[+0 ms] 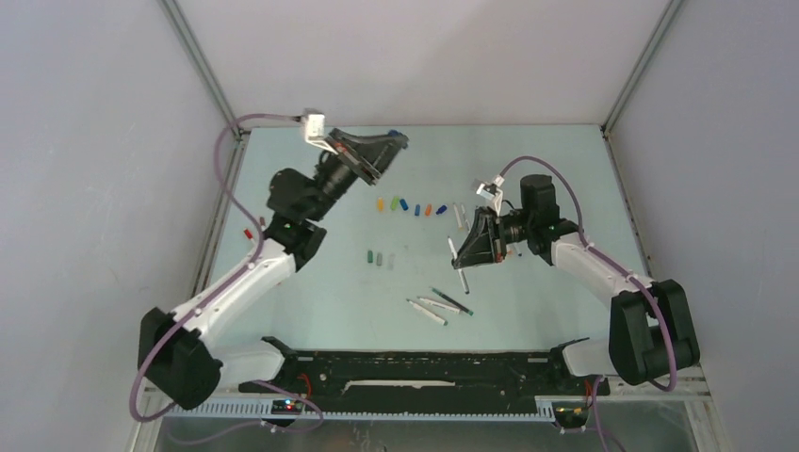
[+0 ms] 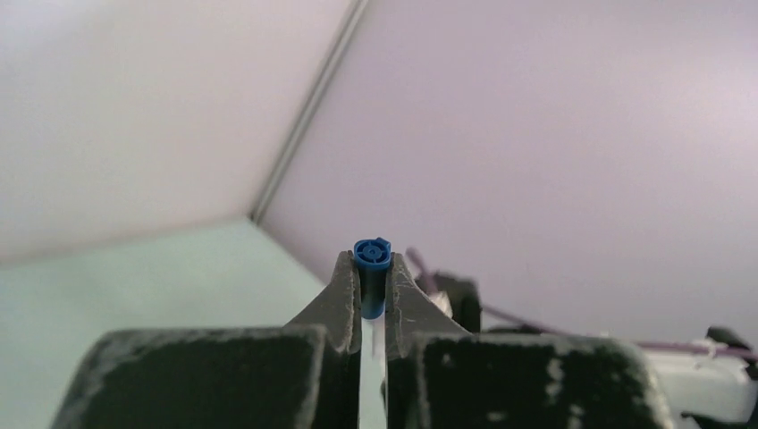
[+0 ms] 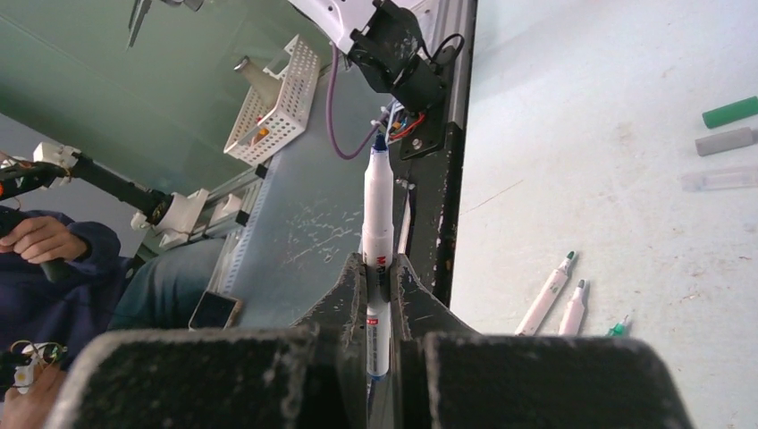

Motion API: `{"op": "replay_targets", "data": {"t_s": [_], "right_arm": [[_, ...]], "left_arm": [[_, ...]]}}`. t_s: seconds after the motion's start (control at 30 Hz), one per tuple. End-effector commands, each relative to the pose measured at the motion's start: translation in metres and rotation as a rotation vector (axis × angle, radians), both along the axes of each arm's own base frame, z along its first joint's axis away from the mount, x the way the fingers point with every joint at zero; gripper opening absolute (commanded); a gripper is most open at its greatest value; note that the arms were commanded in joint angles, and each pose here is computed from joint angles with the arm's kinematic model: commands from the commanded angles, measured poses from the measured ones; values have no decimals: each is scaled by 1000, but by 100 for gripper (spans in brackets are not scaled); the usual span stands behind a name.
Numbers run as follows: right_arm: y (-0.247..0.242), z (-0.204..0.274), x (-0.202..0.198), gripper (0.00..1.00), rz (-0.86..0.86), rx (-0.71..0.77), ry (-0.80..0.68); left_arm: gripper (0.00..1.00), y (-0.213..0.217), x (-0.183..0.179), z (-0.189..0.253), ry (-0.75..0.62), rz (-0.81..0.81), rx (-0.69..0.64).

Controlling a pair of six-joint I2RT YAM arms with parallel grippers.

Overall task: Open the pen caps
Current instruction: Open the pen cap from the pen, then place the pen at the center of the board.

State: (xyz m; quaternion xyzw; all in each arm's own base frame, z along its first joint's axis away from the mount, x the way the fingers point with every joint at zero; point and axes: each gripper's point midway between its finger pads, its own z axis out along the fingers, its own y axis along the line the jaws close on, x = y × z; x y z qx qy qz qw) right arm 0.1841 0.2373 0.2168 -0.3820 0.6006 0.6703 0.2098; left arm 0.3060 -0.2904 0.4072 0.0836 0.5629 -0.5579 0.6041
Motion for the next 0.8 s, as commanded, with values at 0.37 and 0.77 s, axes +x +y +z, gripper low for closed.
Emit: {"op": "replay_targets", "data": {"t_s": [0.37,0.77], "right_arm": [[-25,-51,32,0,-242,-414,-306],[-36,-116,31,0,-167,-713,-279]], "left_arm": [[4,70,-33,-55,52,170,131],[0,92,-67,-181,343,182,149]]}}
